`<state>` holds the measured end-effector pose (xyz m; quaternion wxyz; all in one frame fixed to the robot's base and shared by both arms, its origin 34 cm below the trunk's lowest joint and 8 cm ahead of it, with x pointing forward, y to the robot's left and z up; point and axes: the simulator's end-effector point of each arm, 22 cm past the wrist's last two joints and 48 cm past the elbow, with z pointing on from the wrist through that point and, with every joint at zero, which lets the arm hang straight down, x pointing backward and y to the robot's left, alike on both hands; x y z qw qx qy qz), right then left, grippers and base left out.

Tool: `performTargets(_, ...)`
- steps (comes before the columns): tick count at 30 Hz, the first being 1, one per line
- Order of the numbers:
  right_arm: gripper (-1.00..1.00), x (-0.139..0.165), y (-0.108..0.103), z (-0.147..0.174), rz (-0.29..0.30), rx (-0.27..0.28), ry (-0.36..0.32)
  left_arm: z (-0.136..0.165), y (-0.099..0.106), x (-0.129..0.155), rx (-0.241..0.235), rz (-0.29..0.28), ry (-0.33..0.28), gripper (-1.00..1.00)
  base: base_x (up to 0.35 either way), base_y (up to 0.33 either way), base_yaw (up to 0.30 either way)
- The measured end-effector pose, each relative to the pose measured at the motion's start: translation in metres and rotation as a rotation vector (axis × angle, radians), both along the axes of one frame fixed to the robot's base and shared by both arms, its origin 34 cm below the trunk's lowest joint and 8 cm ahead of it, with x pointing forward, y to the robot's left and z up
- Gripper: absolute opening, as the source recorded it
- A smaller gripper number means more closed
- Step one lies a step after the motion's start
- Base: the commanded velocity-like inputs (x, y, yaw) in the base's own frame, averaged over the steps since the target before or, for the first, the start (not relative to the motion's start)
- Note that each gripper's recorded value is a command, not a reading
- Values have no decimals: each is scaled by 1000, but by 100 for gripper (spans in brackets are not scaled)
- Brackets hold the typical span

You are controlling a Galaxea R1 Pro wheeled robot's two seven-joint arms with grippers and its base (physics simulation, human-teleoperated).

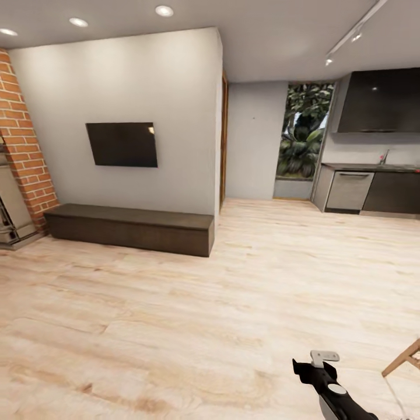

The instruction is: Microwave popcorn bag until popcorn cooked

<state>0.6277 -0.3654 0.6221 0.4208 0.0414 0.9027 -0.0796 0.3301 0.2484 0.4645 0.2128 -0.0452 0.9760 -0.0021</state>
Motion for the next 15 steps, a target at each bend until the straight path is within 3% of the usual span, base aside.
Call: performTargets(15, 100, -1, 0, -1, 2, -1, 0, 0, 3, 0, -2, 27, 0, 100, 331, -123, -299)
